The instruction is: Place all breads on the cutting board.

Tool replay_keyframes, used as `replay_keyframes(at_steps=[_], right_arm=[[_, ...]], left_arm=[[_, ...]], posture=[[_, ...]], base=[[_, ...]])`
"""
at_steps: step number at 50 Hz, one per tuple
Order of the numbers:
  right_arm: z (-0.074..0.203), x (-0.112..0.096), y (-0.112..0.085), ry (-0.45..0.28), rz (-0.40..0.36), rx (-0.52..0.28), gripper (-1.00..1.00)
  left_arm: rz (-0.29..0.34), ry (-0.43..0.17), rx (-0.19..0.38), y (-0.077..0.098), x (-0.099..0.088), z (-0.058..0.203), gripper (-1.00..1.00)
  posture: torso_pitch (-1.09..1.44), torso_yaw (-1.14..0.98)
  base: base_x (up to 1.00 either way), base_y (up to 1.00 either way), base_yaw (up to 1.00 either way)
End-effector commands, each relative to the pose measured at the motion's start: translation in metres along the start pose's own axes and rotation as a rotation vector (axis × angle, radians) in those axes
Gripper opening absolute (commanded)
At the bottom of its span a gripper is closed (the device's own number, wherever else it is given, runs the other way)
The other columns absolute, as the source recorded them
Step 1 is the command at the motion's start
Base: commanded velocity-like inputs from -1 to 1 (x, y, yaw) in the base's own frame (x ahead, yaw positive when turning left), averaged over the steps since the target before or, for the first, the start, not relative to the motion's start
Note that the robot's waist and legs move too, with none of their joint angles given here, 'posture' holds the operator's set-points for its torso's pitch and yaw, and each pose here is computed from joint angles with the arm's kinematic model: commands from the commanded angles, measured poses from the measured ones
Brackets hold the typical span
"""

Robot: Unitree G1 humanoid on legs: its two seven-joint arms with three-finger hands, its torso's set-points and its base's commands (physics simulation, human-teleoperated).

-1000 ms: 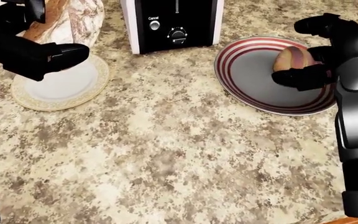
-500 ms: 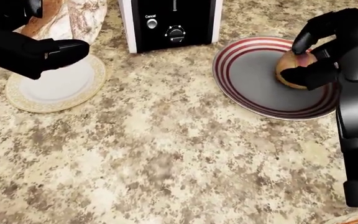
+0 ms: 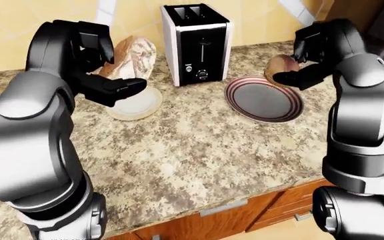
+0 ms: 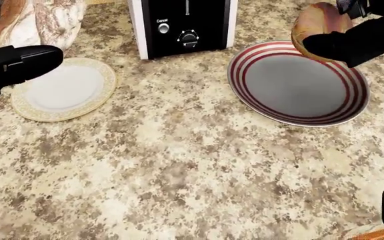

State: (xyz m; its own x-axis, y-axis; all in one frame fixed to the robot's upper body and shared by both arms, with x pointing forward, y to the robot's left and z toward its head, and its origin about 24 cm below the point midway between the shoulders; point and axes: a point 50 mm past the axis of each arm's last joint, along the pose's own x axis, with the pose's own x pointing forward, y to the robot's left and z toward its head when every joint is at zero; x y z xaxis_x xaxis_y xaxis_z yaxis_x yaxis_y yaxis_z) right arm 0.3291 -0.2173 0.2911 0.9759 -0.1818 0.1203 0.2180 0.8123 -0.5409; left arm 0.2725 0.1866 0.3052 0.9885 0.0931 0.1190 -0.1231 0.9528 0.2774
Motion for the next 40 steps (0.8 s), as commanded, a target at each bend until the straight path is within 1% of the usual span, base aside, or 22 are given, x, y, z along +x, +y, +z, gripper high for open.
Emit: replay_keyframes(at_steps=[1, 4, 7, 25, 30, 34, 40], right_arm=[[0.019, -0.007, -0.014, -0.085, -0.06, -0.002, -1.0], [0.02, -0.007, -0.014, -0.087, -0.058, 0.001, -1.0], [0.022, -0.009, -0.015, -0.091, -0.06, 0.004, -1.0], [0.028, -0.011, -0.014, -0.105, -0.054, 0.004, -1.0], [0.032, -0.013, -0.017, -0.131, -0.06, 0.029, -1.0], [0.029, -0.012, -0.017, -0.115, -0.074, 0.021, -1.0], [0.027, -0.011, -0.016, -0.11, -0.074, 0.015, -1.0]], left_arm=[[0.025, -0.082, 0.004, 0.005, -0.005, 0.015, -1.0], [0.025, -0.085, 0.002, 0.005, -0.006, 0.017, -1.0], [0.024, -0.089, 0.001, 0.005, -0.006, 0.019, -1.0], [0.022, -0.095, 0.0, 0.005, -0.007, 0.022, -1.0], [0.021, -0.095, 0.001, 0.004, -0.005, 0.021, -1.0], [0.021, -0.094, 0.003, 0.004, -0.006, 0.021, -1.0], [0.021, -0.093, 0.002, 0.004, -0.006, 0.02, -1.0]], posture=[[0.0, 0.0], [0.0, 0.0], [0.0, 0.0], [0.0, 0.0], [0.0, 0.0], [0.0, 0.0], [0.0, 0.0]], base=[[-0.27, 0.0, 0.0], [-0.35, 0.12, 0.0], [-0.38, 0.0, 0.53], [-0.37, 0.0, 0.99], [0.0, 0.03, 0.0], [0.0, 0.0, 0.0], [0.0, 0.26, 0.0]])
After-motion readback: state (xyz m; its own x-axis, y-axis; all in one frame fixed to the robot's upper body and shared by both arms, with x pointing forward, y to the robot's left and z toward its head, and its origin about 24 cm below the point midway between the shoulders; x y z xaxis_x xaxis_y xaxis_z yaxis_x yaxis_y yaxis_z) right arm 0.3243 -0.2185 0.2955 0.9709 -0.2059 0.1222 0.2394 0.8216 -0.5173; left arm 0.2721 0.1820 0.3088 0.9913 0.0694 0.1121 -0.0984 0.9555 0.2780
